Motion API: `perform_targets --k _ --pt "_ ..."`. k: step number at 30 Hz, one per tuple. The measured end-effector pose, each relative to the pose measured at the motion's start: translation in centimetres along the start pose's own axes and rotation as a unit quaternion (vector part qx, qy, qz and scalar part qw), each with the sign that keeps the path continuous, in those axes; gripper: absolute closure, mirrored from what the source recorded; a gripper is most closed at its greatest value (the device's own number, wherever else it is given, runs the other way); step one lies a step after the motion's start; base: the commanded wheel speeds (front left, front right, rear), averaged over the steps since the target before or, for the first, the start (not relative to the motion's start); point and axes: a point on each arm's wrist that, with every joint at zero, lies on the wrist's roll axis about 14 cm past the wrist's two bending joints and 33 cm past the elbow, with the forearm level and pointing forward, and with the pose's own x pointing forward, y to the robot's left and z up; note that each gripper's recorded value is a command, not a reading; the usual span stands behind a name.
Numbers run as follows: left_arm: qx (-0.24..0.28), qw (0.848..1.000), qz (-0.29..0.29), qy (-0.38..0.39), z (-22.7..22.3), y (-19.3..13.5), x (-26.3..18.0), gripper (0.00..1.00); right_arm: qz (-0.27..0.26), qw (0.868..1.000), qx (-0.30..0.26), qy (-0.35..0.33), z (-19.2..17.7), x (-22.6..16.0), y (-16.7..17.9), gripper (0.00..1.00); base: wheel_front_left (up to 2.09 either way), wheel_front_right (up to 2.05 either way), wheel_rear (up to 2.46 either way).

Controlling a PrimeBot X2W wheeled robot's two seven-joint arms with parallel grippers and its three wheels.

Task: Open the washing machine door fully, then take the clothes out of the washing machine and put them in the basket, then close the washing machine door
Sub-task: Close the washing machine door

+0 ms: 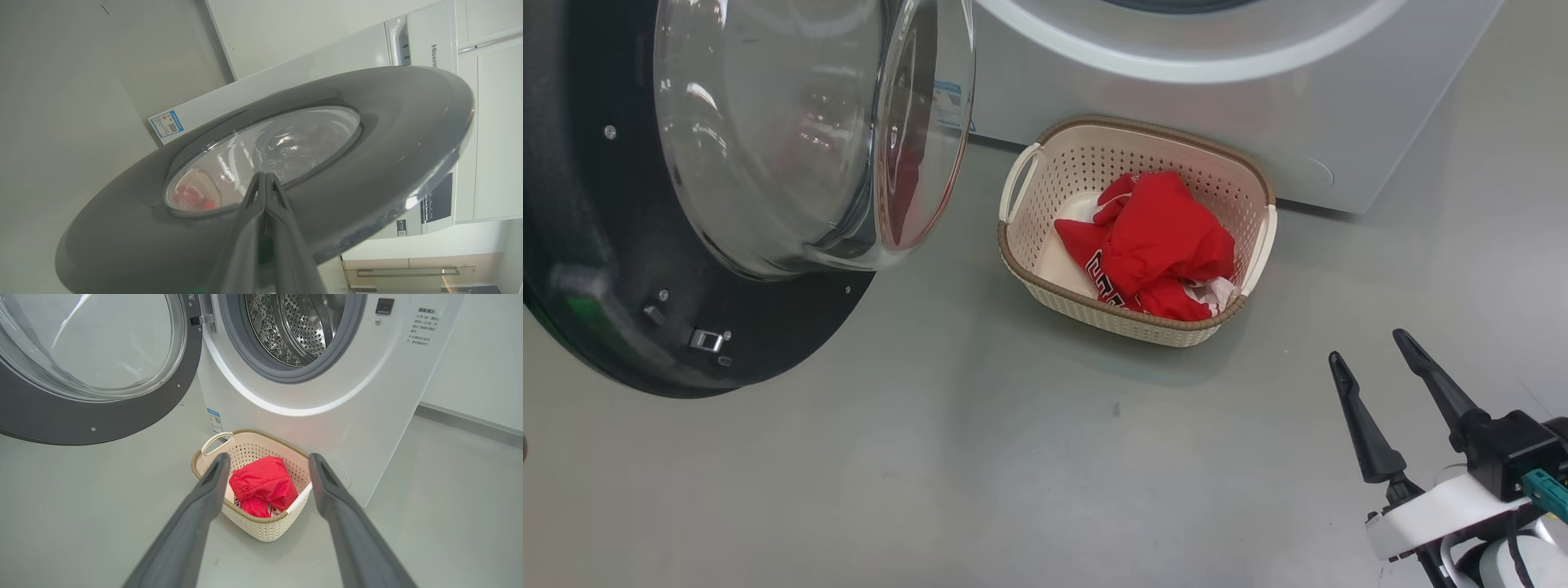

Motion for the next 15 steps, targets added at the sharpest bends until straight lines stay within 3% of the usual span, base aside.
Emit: perform_targets --k 15 --pt "0.009 0.995 -0.048 0.083 -4.6 -1.6 0.3 1.0 -0.036 0.998 0.015 -0.041 2.1 -1.4 0.0 0.0 0.0 0.0 0.0"
